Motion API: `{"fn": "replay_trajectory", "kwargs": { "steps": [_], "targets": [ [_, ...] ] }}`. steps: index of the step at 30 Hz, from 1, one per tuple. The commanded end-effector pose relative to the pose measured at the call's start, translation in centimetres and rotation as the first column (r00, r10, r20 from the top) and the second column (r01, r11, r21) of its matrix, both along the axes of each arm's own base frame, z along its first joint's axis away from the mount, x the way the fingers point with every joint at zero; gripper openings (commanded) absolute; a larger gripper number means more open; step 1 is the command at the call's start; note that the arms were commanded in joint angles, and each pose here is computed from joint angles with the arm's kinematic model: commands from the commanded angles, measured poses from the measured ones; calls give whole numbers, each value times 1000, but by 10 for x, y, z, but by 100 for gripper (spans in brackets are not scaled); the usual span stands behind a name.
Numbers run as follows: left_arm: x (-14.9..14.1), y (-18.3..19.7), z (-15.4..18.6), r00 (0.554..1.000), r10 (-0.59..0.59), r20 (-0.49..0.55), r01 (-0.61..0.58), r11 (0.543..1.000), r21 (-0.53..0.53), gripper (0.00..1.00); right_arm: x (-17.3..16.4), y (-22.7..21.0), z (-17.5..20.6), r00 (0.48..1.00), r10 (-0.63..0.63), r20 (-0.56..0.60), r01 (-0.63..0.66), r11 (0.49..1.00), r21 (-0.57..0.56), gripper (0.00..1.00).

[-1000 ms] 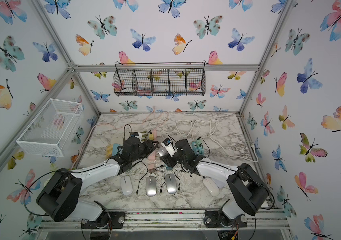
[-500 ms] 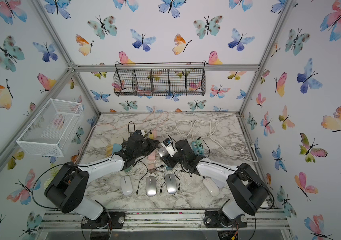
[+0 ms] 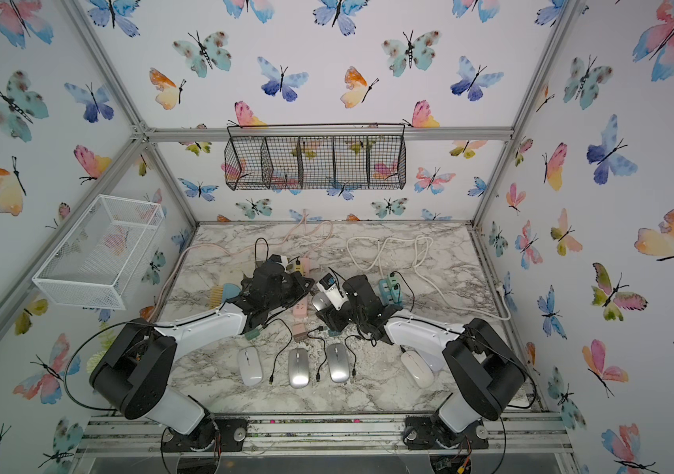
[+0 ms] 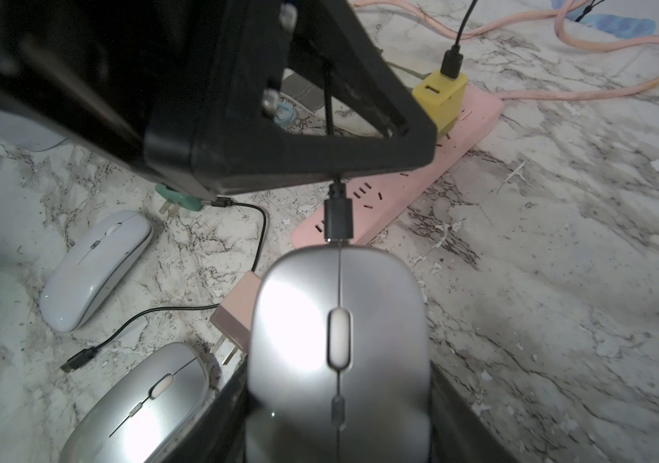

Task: Unplug the wireless mouse
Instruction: Remove the power cord from the mouse.

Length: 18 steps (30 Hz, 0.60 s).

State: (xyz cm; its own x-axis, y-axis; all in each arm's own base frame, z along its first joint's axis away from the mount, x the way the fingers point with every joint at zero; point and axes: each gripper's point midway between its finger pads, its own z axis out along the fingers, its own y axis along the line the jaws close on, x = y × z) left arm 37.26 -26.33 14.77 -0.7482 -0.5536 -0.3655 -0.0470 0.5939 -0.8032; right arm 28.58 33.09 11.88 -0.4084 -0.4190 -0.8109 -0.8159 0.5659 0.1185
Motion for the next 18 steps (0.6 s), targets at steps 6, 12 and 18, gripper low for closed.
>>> {"fn": "replay_trajectory", "kwargs": {
  "steps": [6, 12, 18],
  "targets": [
    [24, 38, 49, 994, 43, 98, -36, 997, -70, 0, -12, -9, -19, 996, -15, -86, 10, 998, -59, 1],
    [21, 34, 49, 995, 12, 103, -3, 996, -85, 0, -14, -14, -21, 993, -31, -110, 20, 995, -100, 1],
    [14, 29, 48, 990, -61, 127, 66, 997, -38, 0, -12, -39, -11, 973, -193, -125, 179, 977, -117, 1]
  ]
}}
